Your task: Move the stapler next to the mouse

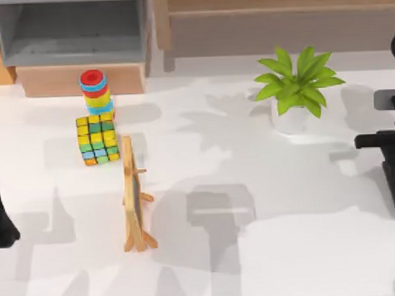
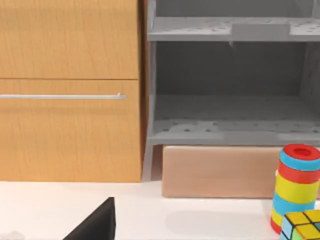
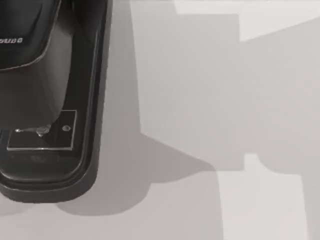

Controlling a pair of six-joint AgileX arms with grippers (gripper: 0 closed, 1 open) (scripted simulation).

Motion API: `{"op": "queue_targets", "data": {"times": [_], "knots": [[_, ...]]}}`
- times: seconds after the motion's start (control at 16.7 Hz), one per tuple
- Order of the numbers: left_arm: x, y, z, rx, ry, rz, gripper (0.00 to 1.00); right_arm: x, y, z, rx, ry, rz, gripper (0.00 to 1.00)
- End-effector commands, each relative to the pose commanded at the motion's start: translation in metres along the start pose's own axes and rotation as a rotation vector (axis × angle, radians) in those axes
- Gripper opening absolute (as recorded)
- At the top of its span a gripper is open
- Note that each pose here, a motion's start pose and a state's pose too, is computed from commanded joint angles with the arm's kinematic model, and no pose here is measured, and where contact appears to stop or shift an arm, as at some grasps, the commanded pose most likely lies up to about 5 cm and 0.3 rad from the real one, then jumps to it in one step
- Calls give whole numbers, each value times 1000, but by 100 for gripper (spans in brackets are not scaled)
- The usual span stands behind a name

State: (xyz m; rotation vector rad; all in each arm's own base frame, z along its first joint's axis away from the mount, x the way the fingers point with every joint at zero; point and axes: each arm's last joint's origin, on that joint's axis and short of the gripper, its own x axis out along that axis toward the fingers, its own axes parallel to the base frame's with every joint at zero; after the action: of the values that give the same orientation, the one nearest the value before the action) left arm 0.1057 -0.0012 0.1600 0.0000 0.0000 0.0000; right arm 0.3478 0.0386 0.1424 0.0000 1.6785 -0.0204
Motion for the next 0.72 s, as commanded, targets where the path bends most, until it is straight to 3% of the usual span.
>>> {"op": "queue_targets", "data": {"times": [0.42, 0.72], "knots": [[0, 0, 0, 0, 0, 0, 100, 0, 0, 0, 0, 0, 0, 98], [0, 0, 0, 0, 0, 0, 100, 0, 0, 0, 0, 0, 0, 100]]}}
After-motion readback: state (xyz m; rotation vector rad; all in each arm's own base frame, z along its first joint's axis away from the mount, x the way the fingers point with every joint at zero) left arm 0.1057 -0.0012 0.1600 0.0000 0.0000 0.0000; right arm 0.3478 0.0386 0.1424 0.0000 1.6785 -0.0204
